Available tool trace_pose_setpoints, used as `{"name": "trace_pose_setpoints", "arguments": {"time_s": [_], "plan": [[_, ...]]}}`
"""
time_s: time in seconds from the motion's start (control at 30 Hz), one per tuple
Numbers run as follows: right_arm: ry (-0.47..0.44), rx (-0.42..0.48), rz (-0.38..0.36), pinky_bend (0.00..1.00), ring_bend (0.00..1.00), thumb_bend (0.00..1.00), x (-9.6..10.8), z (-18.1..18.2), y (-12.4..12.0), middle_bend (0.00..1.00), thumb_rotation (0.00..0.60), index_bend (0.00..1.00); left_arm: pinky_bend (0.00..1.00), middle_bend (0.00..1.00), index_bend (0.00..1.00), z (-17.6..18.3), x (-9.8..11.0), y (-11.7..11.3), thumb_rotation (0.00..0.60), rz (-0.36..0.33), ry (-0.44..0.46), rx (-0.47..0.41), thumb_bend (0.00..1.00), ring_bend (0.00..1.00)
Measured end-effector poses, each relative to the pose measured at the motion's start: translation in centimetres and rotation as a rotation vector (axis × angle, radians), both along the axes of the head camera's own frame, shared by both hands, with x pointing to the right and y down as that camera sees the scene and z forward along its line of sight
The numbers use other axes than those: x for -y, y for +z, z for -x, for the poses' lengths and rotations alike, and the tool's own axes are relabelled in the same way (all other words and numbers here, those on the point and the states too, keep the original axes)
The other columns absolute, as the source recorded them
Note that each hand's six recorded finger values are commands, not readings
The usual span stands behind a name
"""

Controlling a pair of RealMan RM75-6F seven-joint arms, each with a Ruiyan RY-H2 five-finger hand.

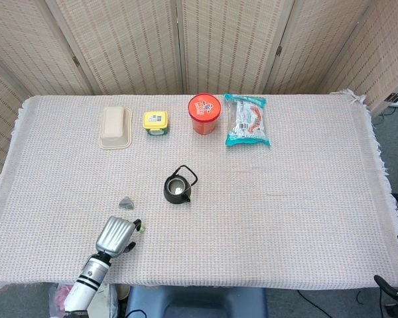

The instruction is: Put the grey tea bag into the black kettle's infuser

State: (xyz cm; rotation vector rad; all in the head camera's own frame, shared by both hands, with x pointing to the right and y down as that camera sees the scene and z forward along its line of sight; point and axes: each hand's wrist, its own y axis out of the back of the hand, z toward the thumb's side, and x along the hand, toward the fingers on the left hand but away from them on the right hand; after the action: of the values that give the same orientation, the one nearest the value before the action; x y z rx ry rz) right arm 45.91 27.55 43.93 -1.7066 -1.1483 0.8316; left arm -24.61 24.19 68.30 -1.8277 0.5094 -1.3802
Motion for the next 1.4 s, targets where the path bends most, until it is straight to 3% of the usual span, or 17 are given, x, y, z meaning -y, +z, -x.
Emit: {"name": "trace_pose_setpoints", "arguments": {"time_s": [0.37,0.7,1.4], "plan": [[0.016,-0.019,0.004,0.0,0.0,0.1,0.2,0.1,0.3,0.0,0.6,0.0,1.0,1.0,0.5,-0.6,1.8,1.0,0.6,0.061,-0.009,0.0,0.36,1.0],[0.021,-0.026,0.007,0.0,0.0,0.1,0.4,0.2,0.4,0.0,0.6,0.0,1.0,1.0,0.48,-1.0,2.6,2.5,0.6,0.169,-0.029,-0.017,0.4,1.0],[0.024,-0.023,-0.002,0.0,0.0,0.1,0.4,0.1,0.2,0.0,0.6,0.0,1.0,1.0,0.45,-1.2,2.1,3.4,0.6,0.223,-0.021,0.007,0.4,1.0]]}}
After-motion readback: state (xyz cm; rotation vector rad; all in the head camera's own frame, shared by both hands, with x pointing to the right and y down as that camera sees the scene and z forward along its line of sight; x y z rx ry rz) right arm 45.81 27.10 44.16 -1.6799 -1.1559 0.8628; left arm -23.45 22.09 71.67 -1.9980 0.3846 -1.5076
